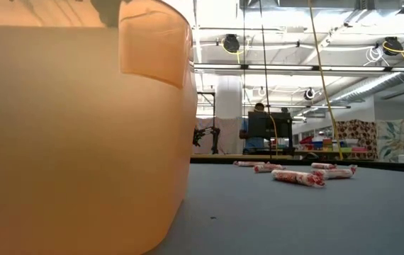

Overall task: Sort candy
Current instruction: Put the red candy into the orange bin

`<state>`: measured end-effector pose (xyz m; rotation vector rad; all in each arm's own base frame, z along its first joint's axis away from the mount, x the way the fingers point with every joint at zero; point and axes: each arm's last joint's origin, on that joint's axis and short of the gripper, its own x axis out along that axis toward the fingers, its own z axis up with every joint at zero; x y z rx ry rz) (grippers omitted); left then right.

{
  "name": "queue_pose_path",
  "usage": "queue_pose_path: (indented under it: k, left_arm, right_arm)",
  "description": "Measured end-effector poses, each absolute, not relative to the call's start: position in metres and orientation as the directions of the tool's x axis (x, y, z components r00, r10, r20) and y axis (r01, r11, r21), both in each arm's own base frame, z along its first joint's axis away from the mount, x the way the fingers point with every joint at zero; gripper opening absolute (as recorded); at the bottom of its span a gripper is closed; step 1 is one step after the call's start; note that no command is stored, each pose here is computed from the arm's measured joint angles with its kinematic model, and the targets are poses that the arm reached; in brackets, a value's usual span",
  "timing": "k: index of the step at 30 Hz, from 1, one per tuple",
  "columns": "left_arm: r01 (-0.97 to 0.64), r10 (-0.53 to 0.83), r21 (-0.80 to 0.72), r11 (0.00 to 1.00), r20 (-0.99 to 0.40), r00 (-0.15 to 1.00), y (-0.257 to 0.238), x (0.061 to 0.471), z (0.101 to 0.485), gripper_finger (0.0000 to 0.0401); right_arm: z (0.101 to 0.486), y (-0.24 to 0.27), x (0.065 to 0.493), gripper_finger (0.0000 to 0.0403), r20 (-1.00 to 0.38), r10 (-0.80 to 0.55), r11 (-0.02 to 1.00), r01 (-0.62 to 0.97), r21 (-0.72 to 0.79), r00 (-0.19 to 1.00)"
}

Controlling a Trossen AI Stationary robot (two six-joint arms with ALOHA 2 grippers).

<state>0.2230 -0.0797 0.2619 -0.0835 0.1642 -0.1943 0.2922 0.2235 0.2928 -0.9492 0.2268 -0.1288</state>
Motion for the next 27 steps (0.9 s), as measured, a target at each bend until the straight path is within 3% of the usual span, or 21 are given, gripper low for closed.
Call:
queue_pose_path:
  k: [13, 27]
  left_arm:
    - [0.185, -0.199, -0.099, 0.978, -0.155, 0.968, -0.0797, 0.2230, 0.2618, 0.0183]
    - [0.179, -0.198, -0.123, 0.976, -0.168, 0.966, -0.0796, 0.2228, 0.2605, 0.0183]
  right_arm:
    - [0.2926, 0.2237, 0.2922, 0.0042, -0.137, -0.203, 0.875, 0.117, -0.470, 0.969]
    - [0.2926, 0.2237, 0.2922, 0.0043, -0.137, -0.204, 0.975, 0.188, -0.118, 0.969]
